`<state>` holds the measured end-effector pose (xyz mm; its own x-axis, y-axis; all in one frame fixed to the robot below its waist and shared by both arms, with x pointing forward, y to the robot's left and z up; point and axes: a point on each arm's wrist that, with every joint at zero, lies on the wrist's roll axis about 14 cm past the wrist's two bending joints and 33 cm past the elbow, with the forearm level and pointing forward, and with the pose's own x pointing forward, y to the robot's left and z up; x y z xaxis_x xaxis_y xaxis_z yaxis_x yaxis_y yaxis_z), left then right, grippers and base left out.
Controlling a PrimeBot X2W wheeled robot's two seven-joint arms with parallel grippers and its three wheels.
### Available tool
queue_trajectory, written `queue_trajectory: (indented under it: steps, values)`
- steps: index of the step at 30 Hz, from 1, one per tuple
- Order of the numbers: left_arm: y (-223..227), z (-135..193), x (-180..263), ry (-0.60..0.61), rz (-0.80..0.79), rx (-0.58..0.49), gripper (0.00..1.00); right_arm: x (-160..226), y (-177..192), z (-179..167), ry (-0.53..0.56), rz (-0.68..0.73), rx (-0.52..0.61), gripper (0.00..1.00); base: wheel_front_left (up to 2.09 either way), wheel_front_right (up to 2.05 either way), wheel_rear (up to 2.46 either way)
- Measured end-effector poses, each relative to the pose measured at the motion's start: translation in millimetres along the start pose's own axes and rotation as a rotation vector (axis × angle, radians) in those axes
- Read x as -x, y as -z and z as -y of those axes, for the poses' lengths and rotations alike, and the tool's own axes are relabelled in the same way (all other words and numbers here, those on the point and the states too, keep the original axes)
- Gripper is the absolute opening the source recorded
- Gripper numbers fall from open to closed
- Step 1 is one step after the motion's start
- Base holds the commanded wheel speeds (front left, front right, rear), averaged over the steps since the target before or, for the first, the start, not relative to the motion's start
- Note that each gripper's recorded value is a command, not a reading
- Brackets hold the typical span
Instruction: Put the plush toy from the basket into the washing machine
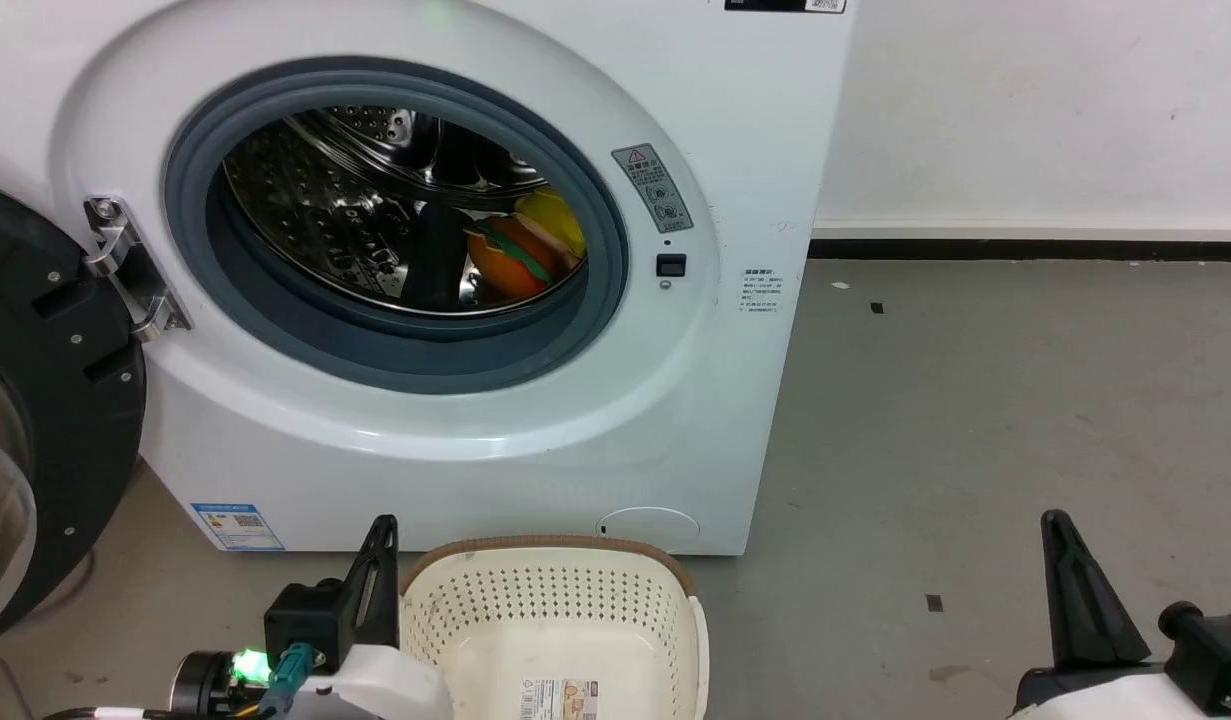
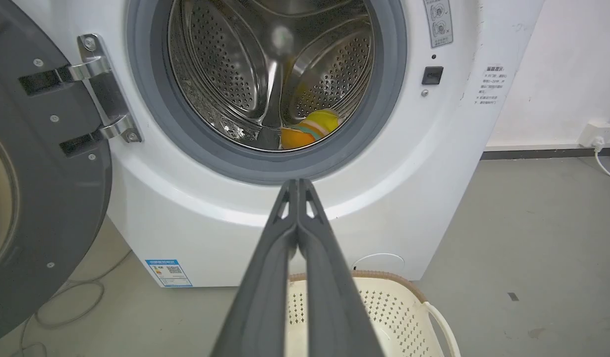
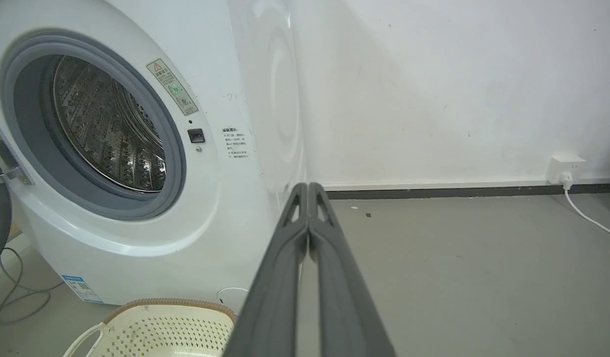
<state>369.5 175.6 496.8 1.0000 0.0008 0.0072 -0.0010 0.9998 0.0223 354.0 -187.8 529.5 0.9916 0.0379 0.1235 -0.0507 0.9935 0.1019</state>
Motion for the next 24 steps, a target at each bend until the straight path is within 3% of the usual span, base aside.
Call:
queue_trajectory:
  steps: [24]
  values:
    - [-11.1, -1.0, -3.6, 0.0, 0.007, -0.006, 0.0, -3.0, 5.2, -7.6, -0.025, -0.046, 0.029, 0.0, 0.0, 0.0, 0.0]
